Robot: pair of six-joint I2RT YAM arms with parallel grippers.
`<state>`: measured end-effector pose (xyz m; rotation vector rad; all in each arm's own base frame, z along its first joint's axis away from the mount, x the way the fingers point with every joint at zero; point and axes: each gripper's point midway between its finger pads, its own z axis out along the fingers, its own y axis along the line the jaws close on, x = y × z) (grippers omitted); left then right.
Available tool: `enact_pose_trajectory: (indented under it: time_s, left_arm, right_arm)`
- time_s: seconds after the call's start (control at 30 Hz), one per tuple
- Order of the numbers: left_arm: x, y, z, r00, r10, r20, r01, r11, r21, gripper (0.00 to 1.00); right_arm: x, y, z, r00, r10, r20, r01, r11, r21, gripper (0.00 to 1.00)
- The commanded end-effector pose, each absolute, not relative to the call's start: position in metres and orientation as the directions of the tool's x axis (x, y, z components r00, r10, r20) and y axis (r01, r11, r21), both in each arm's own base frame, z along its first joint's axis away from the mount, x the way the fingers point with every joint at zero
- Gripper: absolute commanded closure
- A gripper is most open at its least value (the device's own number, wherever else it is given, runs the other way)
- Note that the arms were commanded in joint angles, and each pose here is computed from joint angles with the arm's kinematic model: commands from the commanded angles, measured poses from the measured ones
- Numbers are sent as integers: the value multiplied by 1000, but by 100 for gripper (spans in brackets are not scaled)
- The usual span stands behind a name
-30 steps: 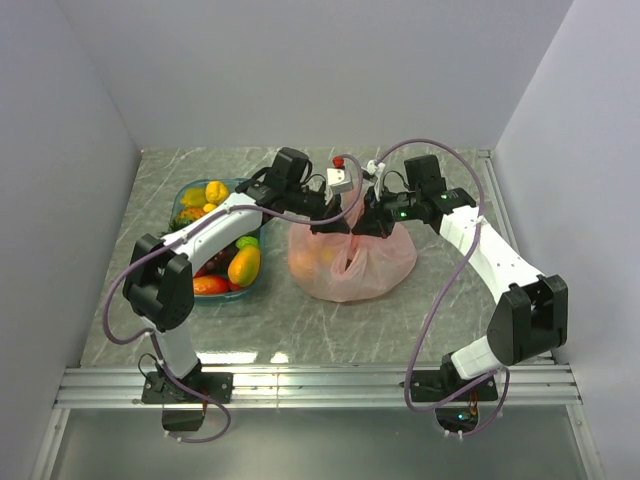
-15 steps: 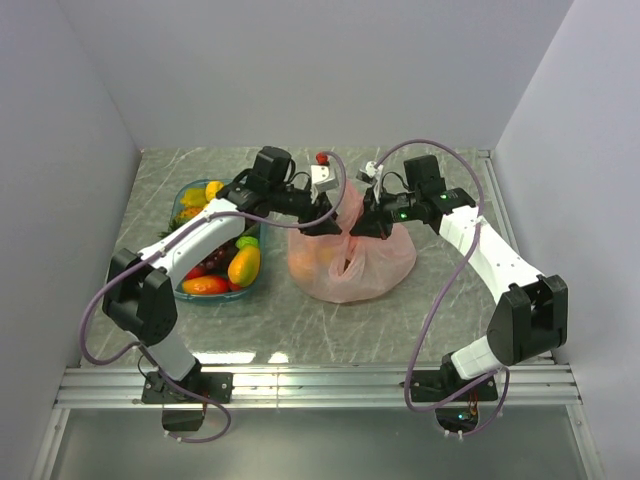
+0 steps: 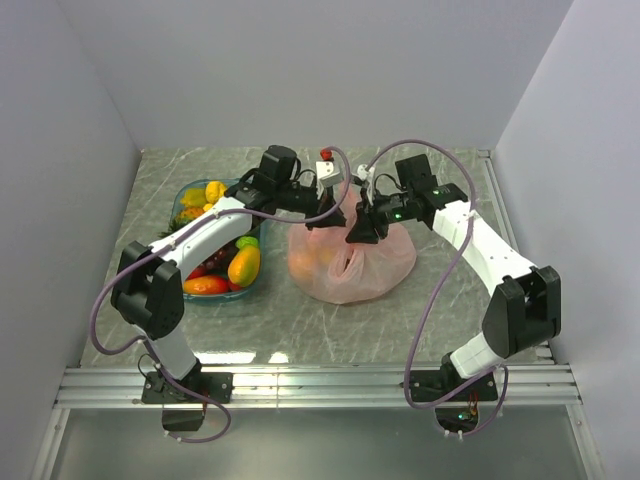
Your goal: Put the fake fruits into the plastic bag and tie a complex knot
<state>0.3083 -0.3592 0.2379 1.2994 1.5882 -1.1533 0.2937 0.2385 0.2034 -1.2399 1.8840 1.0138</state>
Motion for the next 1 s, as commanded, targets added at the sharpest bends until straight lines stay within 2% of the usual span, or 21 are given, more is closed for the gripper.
enact_pose_trajectory:
  time_s: [0.0,0.03,0.07,0.13,0.23,0.27,0.4,0.43,0.5,0.53,0.6,0.63,0.7,0.77,0.83,0.97]
  left_arm:
    - [315,-365,265,-136,231,-963,988,104,-115,99]
    - [317,-364,265,-136,231,-964,987,116,-111,99]
    - [318,-364,265,-137,230,-963,986,121,-112,99]
    - [316,-365,267,-140,223,-965,987,110,-118,99]
    - [310,-367,269,-142,220,-965,988,84,-126,99]
    - [308,-367,270,-133,223,-966,990,74,-119,99]
    - [306,-359,275,-134,241,-961,990,69,-120,96]
    - [306,-355,279,-138,234,-962,990,69,-125,91]
    - [315,-342,289,-155,213,-965,985,112,-134,85]
    - [322,-330,294,-180,197,-964,979,130,-156,75]
    - [327,-316,311,-188,153,-970,974,152,-165,65]
    - [334,-302,318,-224,124,-967,963,181,-200,50]
    - [342,-292,326,-216,100,-971,963,183,-195,25]
    - [351,-286,329,-188,120,-975,969,187,-164,11]
    - [359,-287,323,-179,139,-974,973,174,-153,1]
    - [365,-296,332,-160,124,-979,983,110,-147,1]
  right_arm:
    - [295,244,216,-302,-431,-850,-947,237,217,53]
    - [294,244,217,-298,-432,-851,-949,228,217,51]
    - [294,244,218,-295,-432,-852,-951,223,216,38]
    - [296,246,217,-298,-427,-853,-949,226,219,38]
    - [299,248,216,-293,-428,-855,-952,216,218,59]
    - [303,249,216,-298,-421,-856,-949,225,220,75]
    - [305,247,213,-296,-429,-853,-949,232,212,99]
    - [305,247,213,-286,-430,-856,-952,226,205,100]
    - [302,247,213,-279,-425,-861,-955,216,203,100]
    - [301,245,213,-271,-424,-864,-958,209,198,100]
    - [297,245,216,-250,-422,-871,-965,180,190,100]
    - [291,246,216,-222,-426,-877,-974,144,177,100]
    - [285,246,218,-186,-426,-885,-982,101,158,100]
    - [278,246,219,-131,-429,-894,-991,40,127,100]
    - [270,247,219,-76,-441,-894,-996,-16,93,100]
    - [262,248,214,12,-465,-885,-995,-90,34,100]
